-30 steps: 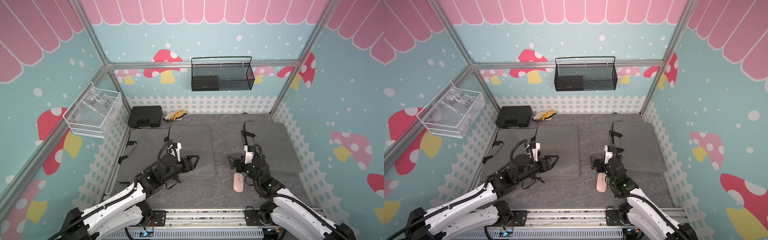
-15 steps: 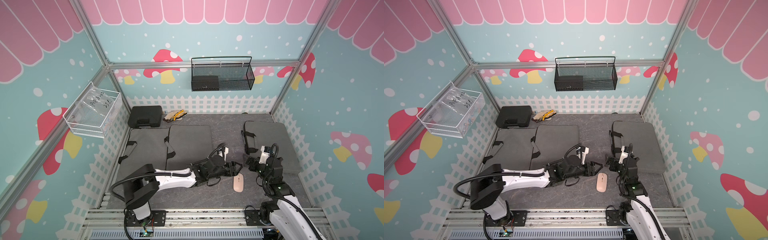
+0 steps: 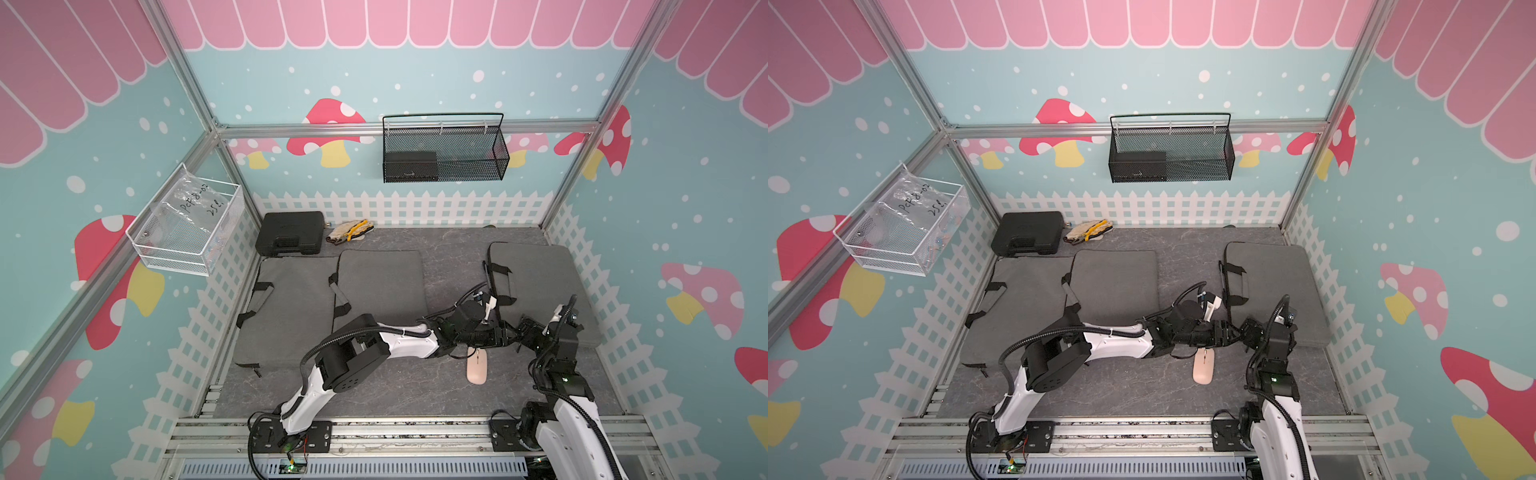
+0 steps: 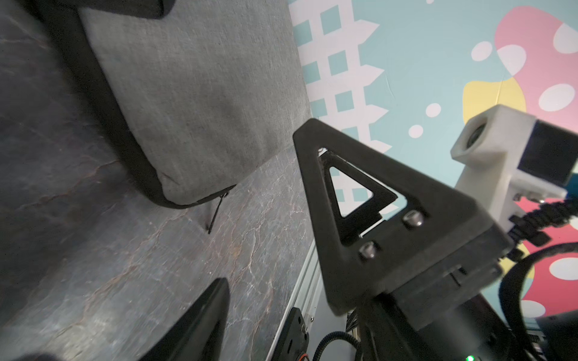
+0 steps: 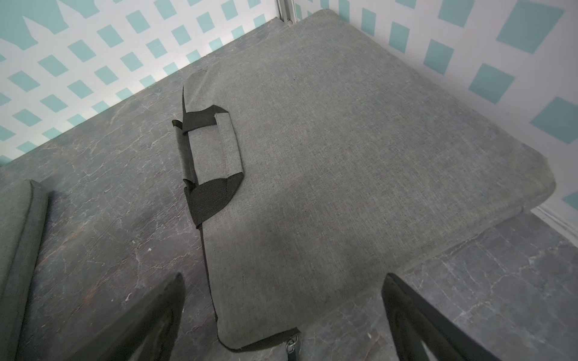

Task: Put the mouse into the laptop bag
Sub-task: Adjust the zippered laptop bag at the center of the board, then unzip the zipper on the zippered laptop bag.

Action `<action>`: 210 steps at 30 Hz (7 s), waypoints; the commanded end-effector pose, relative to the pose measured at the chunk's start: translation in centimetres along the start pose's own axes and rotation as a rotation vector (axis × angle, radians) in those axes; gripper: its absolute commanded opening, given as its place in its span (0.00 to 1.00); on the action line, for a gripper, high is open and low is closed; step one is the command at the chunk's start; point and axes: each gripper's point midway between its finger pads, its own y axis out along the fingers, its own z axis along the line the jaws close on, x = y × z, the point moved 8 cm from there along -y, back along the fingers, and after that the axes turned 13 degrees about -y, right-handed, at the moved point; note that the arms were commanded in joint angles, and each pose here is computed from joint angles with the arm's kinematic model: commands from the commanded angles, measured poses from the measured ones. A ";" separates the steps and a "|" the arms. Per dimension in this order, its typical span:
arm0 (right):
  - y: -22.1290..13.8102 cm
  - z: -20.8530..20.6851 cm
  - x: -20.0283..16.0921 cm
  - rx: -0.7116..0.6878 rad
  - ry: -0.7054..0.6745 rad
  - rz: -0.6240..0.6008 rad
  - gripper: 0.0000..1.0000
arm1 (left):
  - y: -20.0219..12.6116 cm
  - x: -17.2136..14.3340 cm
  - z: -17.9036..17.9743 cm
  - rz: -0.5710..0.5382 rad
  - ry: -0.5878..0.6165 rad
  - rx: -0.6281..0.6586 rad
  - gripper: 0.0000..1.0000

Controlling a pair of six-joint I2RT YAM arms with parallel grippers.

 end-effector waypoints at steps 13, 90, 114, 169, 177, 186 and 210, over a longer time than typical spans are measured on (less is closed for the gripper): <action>0.3 0.0 0.1 0.302 0.152 -0.032 1.00 | 1.5 2.4 6.5 -0.104 -0.153 0.174 0.65; -1.5 11.0 -0.3 0.632 -0.208 0.006 0.79 | -10.8 11.5 5.7 -0.086 -0.037 0.310 0.00; -0.2 14.6 -7.3 0.589 -0.328 0.281 0.73 | -12.4 9.9 6.4 -0.089 -0.060 0.296 0.00; -1.1 15.5 -9.1 0.434 -0.444 0.355 0.71 | -12.7 9.9 3.7 -0.088 -0.032 0.270 0.00; -0.2 17.8 -9.7 0.536 -0.455 0.374 0.68 | -12.9 9.7 2.5 -0.087 -0.017 0.252 0.00; 1.0 17.8 -10.1 0.448 -0.479 0.383 0.48 | -12.2 9.2 3.9 -0.075 -0.047 0.249 0.00; 0.1 15.7 -9.9 0.430 -0.425 0.274 0.52 | -9.8 9.7 8.0 -0.073 -0.103 0.274 0.00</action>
